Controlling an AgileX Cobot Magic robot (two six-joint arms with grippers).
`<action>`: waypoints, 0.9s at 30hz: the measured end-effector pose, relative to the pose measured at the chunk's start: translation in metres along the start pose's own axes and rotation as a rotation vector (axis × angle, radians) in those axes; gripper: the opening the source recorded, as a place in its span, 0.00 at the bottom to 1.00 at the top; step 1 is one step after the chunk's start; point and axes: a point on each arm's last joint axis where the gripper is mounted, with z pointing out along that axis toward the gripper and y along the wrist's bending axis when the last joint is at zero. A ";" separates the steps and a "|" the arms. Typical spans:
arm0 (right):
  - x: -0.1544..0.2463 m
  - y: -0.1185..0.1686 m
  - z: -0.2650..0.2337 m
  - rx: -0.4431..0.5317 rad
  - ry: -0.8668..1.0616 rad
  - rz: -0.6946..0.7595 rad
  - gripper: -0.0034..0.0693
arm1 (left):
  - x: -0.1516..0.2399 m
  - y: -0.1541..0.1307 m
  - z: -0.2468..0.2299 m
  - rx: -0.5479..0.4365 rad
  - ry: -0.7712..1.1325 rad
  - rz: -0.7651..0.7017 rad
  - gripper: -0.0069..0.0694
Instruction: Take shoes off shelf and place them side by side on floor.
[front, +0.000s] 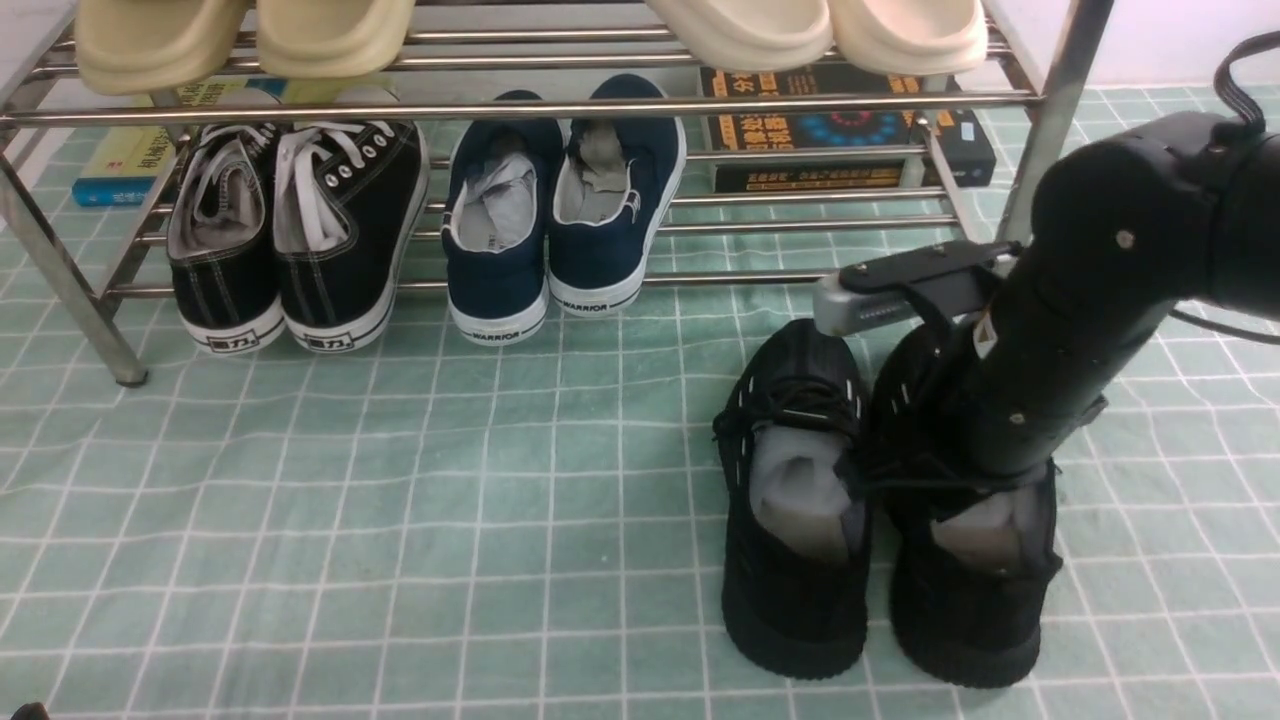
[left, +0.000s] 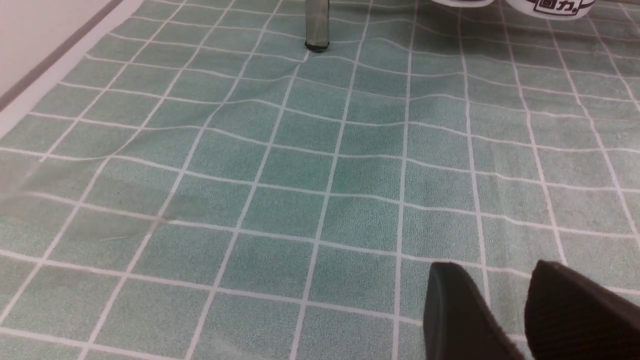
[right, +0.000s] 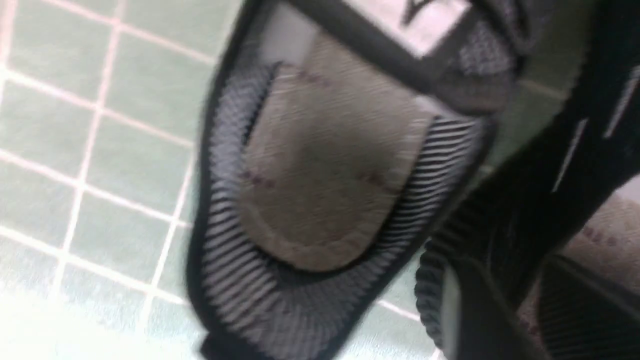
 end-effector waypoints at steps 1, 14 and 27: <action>0.000 0.002 -0.004 -0.012 0.005 -0.014 0.45 | 0.000 0.000 0.000 0.000 0.000 0.000 0.41; 0.038 0.008 -0.123 -0.024 -0.126 -0.236 0.13 | 0.000 0.000 0.000 0.000 0.000 0.000 0.41; 0.175 -0.025 -0.105 -0.071 -0.676 -0.225 0.03 | 0.000 0.000 0.000 0.000 0.000 0.000 0.41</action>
